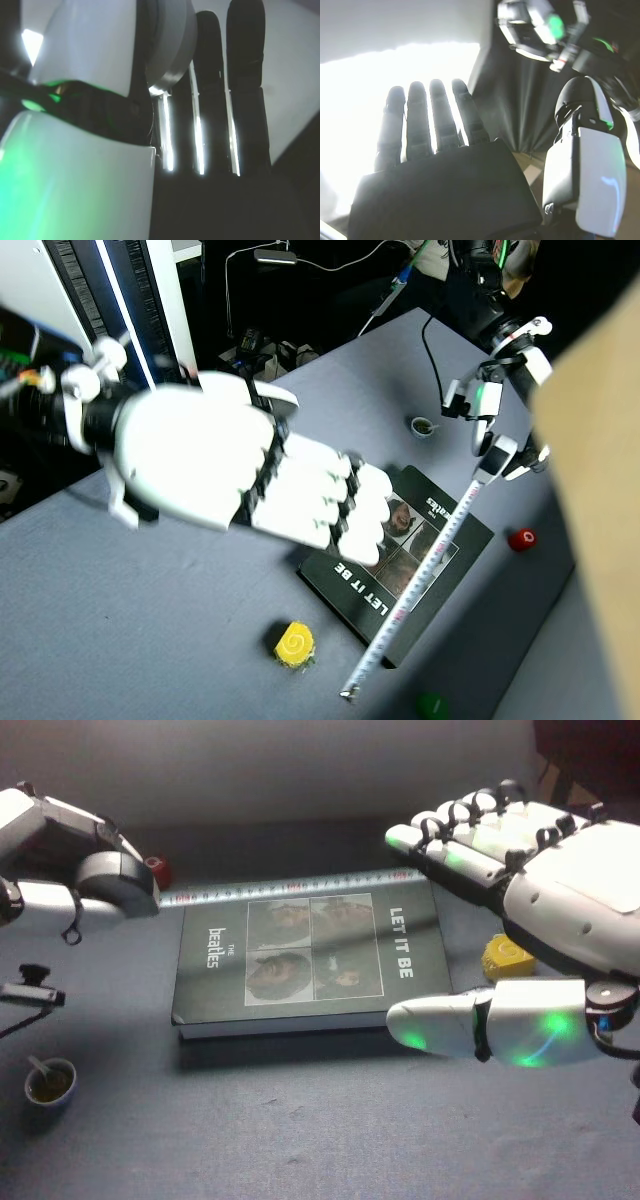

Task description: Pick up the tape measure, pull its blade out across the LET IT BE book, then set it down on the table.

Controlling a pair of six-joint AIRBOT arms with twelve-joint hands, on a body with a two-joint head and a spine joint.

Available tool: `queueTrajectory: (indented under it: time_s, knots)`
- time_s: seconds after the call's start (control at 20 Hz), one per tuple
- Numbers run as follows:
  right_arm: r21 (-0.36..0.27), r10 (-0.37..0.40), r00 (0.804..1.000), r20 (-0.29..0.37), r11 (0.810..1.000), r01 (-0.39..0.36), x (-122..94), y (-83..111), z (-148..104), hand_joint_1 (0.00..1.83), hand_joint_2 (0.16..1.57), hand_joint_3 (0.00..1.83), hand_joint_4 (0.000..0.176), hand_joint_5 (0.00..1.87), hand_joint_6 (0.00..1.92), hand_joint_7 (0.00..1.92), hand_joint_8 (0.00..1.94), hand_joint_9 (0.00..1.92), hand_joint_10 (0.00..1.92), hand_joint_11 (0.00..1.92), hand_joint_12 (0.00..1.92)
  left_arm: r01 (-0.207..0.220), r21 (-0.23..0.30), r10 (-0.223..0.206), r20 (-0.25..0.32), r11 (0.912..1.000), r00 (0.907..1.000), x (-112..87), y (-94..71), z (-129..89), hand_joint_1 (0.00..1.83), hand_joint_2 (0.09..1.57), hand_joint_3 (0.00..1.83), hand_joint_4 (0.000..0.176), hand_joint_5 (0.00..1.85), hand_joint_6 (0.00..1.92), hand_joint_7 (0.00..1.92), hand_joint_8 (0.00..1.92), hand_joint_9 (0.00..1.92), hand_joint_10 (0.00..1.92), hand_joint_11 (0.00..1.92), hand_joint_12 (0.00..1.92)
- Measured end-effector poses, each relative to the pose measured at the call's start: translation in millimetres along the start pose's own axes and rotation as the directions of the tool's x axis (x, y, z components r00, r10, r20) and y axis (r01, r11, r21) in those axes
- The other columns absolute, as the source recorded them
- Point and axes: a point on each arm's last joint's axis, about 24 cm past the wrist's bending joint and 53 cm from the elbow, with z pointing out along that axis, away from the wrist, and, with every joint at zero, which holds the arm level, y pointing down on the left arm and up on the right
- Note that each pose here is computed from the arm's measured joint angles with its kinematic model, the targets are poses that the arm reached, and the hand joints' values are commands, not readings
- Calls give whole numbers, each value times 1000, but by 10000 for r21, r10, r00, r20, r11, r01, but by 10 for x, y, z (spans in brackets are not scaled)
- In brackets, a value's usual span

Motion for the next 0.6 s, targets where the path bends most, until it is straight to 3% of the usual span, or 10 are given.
queueTrajectory:
  time_s: [0.25,0.6]
  knots:
    - [52,168,9980,604,9998,-171,-139,-4,-43,0,1012,6,0,0,0,0,0,0,0,75,44,-154,-296,154,-21,9994,9999,-73,152,-21,1380,1096,0,0,1115,578,952,1006,915,1262,908,970]
    - [138,206,9984,522,9997,-213,-130,-46,-64,0,1013,4,0,0,0,0,0,0,0,51,46,-240,-457,237,-75,9987,9997,-109,271,-16,1380,1099,1,0,1079,608,957,1016,921,1263,911,964]
